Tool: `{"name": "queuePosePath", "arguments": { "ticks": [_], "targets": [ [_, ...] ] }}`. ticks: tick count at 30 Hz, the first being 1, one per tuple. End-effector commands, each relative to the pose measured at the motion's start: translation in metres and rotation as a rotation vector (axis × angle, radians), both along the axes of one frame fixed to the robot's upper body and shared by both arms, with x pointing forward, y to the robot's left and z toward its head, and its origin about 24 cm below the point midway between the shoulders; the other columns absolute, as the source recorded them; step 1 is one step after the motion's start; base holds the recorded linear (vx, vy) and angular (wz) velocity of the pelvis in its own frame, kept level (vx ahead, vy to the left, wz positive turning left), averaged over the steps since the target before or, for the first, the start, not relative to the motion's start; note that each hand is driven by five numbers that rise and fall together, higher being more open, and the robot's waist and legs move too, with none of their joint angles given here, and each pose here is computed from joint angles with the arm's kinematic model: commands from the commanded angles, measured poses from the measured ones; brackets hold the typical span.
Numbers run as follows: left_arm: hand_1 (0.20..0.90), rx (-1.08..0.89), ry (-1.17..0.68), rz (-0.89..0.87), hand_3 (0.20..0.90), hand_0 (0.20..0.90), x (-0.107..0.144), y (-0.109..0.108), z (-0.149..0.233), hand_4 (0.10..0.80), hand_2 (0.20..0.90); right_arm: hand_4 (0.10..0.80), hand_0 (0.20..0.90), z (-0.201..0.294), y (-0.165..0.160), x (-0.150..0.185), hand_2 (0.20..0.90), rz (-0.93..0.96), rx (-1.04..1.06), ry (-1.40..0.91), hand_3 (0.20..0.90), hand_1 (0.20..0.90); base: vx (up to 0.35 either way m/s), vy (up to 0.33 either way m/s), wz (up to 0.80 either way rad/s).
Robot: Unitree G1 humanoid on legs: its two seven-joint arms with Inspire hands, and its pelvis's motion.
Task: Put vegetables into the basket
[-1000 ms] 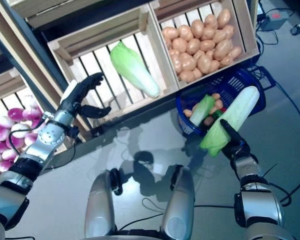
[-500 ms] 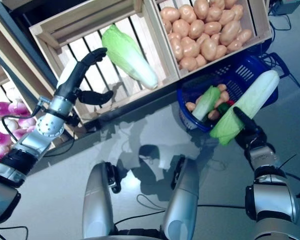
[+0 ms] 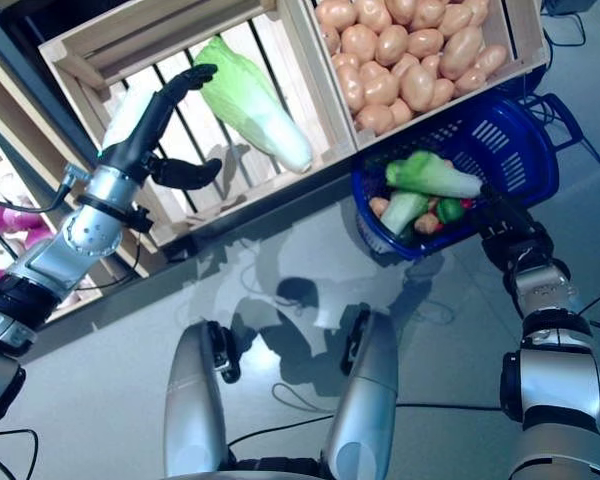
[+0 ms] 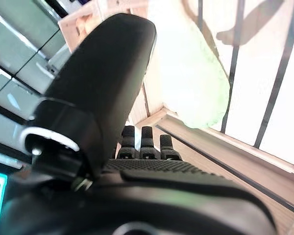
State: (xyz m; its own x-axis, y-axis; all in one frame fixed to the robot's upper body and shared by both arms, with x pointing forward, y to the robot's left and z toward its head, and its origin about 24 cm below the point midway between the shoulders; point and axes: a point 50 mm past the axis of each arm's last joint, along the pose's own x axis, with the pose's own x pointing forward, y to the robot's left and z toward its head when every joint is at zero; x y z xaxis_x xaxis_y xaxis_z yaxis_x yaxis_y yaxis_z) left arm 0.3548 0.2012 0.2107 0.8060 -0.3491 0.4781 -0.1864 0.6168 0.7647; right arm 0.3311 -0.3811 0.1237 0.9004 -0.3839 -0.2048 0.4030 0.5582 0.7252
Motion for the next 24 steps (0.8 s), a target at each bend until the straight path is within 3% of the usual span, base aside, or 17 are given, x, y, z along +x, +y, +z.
{"name": "queuePosePath", "arguments": {
  "ticks": [1, 5, 10, 12, 15, 24],
  "targets": [
    [0.900, -0.008, -0.266, 0.019, 0.900, 0.900, -0.005, 0.007, 0.064, 0.800, 0.900, 0.800, 0.900, 0.033, -0.015, -0.001, 0.900, -0.057, -0.037, -0.114, 0.900, 0.900, 0.000, 0.000, 0.00],
    [0.900, 0.090, -0.303, 0.068, 0.900, 0.900, -0.002, 0.007, 0.062, 0.800, 0.900, 0.800, 0.900, 0.034, -0.005, 0.006, 0.900, 0.000, -0.057, -0.106, 0.900, 0.900, 0.000, 0.000, 0.00],
    [0.900, 0.441, -0.397, 0.157, 0.900, 0.900, 0.004, 0.004, 0.070, 0.800, 0.900, 0.800, 0.900, 0.031, 0.002, 0.010, 0.900, 0.059, -0.062, -0.086, 0.900, 0.900, -0.010, 0.041, -0.03],
    [0.900, 0.482, -0.410, 0.164, 0.900, 0.900, 0.005, 0.002, 0.073, 0.800, 0.900, 0.800, 0.900, 0.032, 0.002, 0.011, 0.900, 0.063, -0.064, -0.086, 0.900, 0.900, -0.033, 0.064, -0.05],
    [0.900, 0.698, -0.495, 0.227, 0.900, 0.900, 0.013, -0.006, 0.082, 0.800, 0.900, 0.800, 0.900, 0.034, 0.004, 0.013, 0.900, 0.071, -0.081, -0.070, 0.900, 0.900, -0.041, 0.091, -0.08],
    [0.900, 0.921, -0.730, 0.252, 0.900, 0.900, 0.019, -0.040, 0.111, 0.800, 0.900, 0.800, 0.900, 0.028, 0.010, 0.015, 0.900, 0.138, -0.106, -0.057, 0.900, 0.900, -0.026, 0.033, -0.08]
  ]
}}
